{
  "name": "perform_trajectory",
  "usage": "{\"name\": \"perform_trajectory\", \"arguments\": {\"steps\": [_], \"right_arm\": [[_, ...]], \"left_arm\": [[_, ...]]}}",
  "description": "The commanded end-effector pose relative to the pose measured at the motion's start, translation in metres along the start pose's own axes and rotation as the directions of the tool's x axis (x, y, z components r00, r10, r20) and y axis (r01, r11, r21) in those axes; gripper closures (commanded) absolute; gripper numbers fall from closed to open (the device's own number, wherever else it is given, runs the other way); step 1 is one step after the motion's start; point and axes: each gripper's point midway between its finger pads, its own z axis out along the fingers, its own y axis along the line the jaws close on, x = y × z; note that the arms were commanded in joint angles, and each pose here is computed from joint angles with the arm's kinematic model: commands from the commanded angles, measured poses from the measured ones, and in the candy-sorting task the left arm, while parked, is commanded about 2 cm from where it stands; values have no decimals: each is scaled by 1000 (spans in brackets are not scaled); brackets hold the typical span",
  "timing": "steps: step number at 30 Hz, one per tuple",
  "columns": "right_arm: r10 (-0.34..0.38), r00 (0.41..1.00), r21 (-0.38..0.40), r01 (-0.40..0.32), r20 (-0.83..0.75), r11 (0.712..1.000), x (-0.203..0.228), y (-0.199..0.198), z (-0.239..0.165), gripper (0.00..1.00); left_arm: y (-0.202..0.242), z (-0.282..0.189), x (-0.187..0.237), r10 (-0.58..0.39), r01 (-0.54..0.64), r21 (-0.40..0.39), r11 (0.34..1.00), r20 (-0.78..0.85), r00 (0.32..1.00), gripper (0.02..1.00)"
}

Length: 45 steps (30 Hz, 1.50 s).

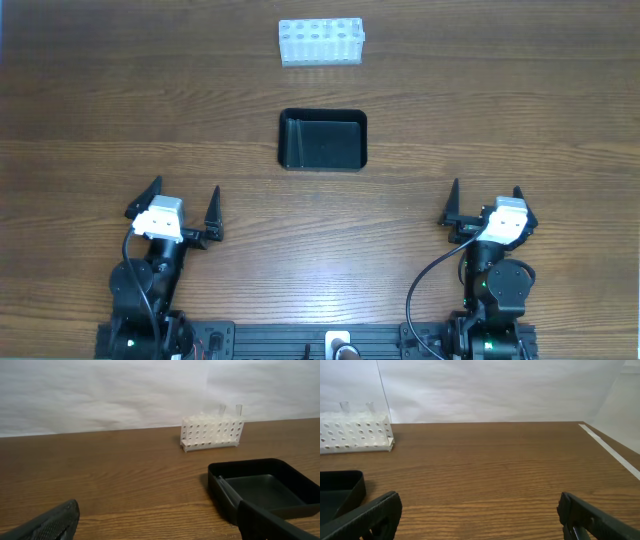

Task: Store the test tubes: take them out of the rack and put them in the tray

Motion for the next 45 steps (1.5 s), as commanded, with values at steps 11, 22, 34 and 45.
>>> {"name": "perform_trajectory", "arguments": {"steps": [11,22,34,45], "right_arm": [[4,1000,-3,-4,1,1000,1,1,0,7],[64,998,-114,-62,10,992,-36,22,24,7],[104,988,-306,-135,-115,942,-69,65,91,9],[58,974,-308,-125,-218,943,-58,108,142,9]], "left_arm": [[-1,0,1,-11,11,8,1000,3,1000,18],[-1,0,1,-11,11,8,1000,3,1000,18],[-1,0,1,-11,11,8,1000,3,1000,18],[-1,0,1,-11,11,8,1000,3,1000,18]]}}
